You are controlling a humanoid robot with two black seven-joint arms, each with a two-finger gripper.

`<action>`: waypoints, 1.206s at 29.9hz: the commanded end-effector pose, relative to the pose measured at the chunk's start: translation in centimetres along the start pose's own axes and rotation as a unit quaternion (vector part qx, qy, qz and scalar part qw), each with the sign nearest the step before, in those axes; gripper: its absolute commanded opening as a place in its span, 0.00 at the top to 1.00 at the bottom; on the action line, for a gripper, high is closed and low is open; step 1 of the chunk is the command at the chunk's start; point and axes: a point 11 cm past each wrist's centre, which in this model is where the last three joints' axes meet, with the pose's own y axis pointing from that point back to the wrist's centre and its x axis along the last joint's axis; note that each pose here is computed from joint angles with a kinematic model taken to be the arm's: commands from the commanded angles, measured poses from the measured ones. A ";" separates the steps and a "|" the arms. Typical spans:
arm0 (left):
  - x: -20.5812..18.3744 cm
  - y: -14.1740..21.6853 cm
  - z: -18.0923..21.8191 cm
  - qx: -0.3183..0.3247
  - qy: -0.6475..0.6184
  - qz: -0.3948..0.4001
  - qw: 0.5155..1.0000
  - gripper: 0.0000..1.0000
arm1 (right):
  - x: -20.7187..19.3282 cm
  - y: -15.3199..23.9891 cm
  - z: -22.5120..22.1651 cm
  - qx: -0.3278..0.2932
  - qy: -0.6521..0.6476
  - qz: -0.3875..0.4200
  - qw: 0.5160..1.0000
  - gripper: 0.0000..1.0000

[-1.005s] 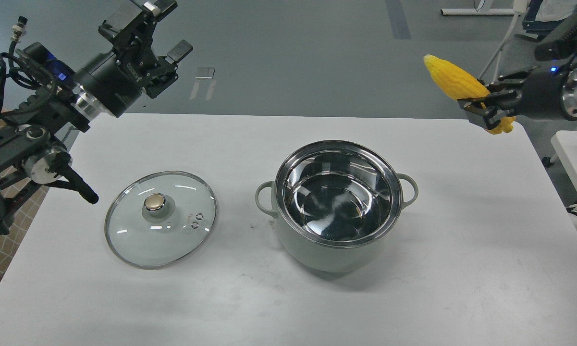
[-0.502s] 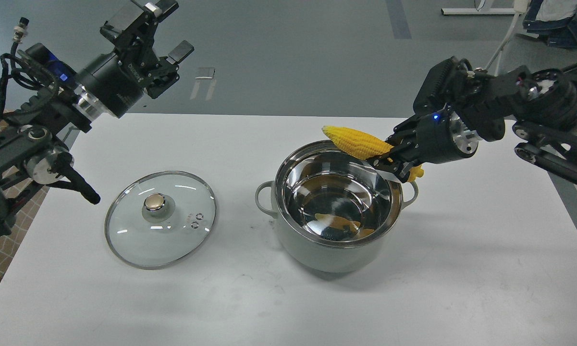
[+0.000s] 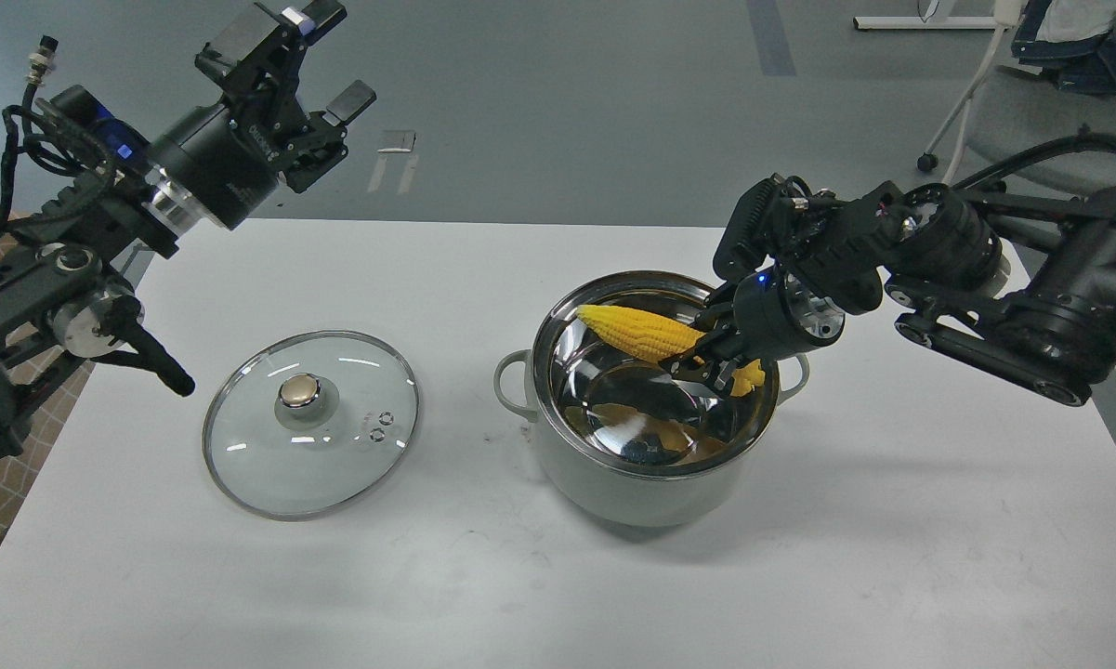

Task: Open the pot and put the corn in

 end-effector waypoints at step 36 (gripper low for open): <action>2.6 -0.3 -2.5 0.017 0.008 0.058 0.998 0.02 | 6.0 11.1 13.2 -0.042 -0.359 0.403 0.841 0.00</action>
